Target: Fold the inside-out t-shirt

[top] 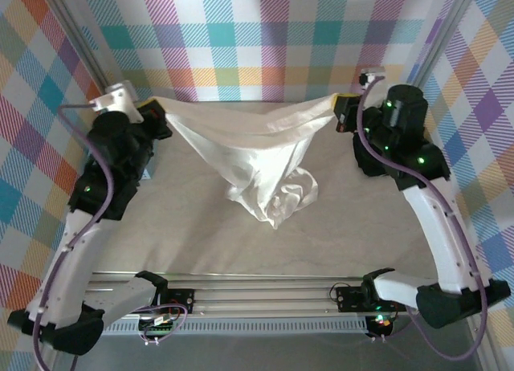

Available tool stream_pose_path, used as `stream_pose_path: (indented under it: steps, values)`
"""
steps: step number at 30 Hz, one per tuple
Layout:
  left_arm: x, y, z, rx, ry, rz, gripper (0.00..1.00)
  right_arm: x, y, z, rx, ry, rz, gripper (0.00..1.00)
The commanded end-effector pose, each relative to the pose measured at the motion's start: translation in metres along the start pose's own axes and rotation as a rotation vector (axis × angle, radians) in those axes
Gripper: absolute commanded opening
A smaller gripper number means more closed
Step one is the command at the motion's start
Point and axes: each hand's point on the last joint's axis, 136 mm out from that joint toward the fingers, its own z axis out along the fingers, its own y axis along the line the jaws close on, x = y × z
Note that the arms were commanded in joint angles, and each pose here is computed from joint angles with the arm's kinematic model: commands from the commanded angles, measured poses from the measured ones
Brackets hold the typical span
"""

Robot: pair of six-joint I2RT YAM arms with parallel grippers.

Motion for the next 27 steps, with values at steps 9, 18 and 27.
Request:
stream_pose_path:
  steps: [9,18,27]
  values:
    - [0.048,0.017,0.011,-0.054,0.154,0.047,0.00,0.010,0.017,-0.033,-0.093,-0.026,0.061,0.00]
    - [0.051,0.015,0.126,-0.167,0.169,0.097,0.00,-0.018,-0.041,0.070,0.071,-0.042,0.054,0.00]
    - [-0.125,-0.068,0.095,0.094,-0.141,0.054,0.00,-0.202,-0.004,0.017,-0.039,-0.400,-0.032,0.00]
